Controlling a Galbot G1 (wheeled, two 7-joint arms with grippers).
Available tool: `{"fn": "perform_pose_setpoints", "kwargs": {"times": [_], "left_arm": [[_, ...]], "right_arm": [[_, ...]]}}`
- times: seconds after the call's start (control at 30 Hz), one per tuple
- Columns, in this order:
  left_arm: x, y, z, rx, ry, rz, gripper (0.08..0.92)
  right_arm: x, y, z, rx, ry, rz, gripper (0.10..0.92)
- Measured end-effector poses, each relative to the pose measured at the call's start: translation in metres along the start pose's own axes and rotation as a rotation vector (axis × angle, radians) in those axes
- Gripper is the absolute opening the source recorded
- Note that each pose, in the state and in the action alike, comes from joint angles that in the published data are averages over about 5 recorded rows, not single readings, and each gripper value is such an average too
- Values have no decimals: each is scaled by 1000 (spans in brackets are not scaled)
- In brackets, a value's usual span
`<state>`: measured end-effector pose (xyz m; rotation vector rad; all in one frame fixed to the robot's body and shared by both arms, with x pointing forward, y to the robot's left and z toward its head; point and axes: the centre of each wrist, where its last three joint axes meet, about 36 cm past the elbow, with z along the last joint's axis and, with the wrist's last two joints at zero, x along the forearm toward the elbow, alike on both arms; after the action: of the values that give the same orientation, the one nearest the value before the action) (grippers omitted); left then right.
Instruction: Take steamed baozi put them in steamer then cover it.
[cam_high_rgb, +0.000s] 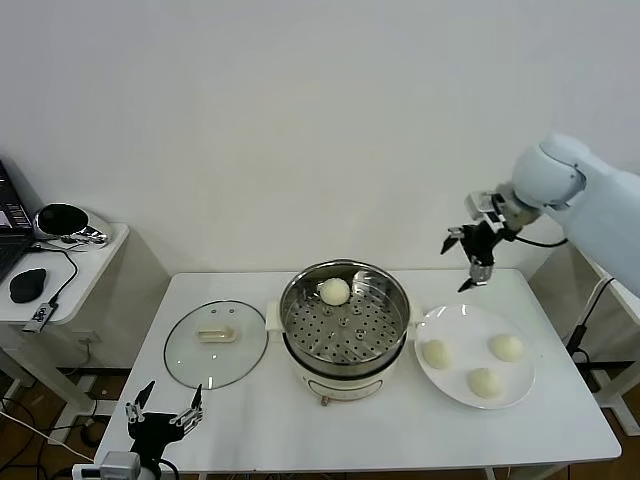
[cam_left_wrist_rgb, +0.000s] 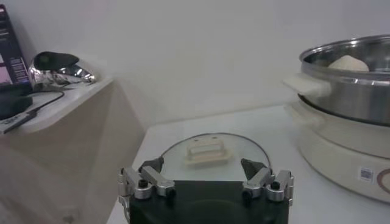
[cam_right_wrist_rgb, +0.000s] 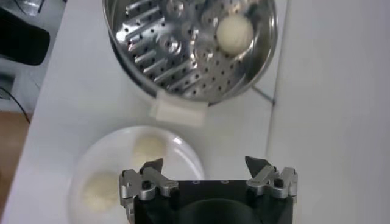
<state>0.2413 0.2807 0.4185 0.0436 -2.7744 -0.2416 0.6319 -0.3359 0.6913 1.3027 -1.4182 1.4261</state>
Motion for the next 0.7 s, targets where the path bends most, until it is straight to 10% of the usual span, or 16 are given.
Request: {"fn": "perform_pose_setpoints", "kwargs": {"times": [0.7], "left_arm": [[2, 4, 4, -16, 19, -15, 823]], "right_arm": [[-122, 32, 4, -45, 36, -57, 823]]}}
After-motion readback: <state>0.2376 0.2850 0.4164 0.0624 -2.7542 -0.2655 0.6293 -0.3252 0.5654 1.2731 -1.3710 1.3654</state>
